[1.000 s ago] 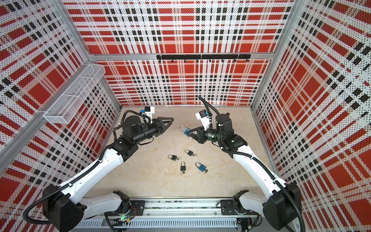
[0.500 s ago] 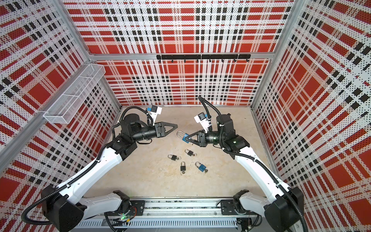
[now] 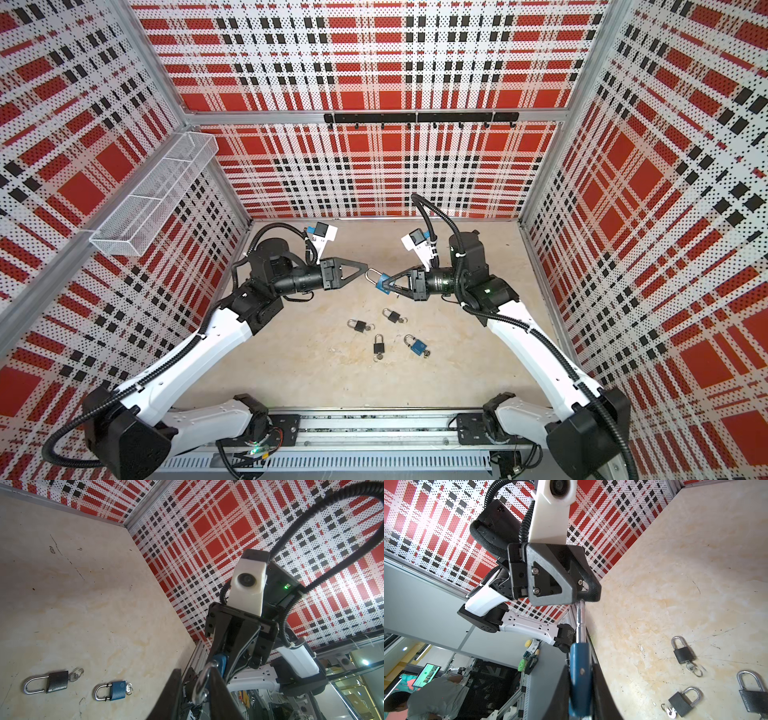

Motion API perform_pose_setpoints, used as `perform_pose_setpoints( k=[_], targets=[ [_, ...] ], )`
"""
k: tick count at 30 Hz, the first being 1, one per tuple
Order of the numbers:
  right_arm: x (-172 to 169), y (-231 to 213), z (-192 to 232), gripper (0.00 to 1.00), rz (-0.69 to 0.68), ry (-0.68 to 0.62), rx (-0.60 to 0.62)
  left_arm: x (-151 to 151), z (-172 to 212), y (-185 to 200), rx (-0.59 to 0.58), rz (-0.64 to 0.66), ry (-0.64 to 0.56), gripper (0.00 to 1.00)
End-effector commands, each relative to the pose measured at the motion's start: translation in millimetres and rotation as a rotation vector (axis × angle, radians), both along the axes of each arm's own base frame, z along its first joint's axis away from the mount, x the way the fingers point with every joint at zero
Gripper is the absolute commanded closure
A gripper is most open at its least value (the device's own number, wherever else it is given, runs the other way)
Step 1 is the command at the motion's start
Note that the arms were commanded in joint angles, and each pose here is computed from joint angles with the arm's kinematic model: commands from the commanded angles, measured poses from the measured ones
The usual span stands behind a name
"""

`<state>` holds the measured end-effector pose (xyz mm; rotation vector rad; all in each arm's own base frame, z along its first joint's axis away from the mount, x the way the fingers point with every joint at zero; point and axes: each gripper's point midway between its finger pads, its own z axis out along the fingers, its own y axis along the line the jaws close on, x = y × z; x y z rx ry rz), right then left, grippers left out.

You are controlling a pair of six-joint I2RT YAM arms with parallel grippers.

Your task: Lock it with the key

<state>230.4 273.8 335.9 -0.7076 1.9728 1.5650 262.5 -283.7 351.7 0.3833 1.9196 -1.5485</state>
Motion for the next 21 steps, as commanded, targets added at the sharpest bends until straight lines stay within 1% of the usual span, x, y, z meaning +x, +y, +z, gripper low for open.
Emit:
perform_pose_setpoints(
  k=[1, 11, 15, 21],
  targets=[
    [0.3, 3.3, 21.6, 1.0, 0.031, -0.066, 0.044, -5.6, 2.1, -2.9, -0.003, -0.023, -0.01, 0.74],
    [2.6, 4.0, 22.2, 1.0, 0.028, -0.069, 0.045, -9.9, 3.1, -6.5, -0.009, -0.056, -0.008, 0.76],
    [4.0, 5.0, 22.8, 1.0, 0.03, -0.067, 0.047, -11.0, 0.4, -6.2, -0.008, -0.057, -0.001, 0.78],
    [3.2, 5.9, 26.2, 1.0, 0.04, -0.063, 0.061, -10.9, -1.5, -5.7, -0.004, -0.055, -0.002, 0.86]
  ],
)
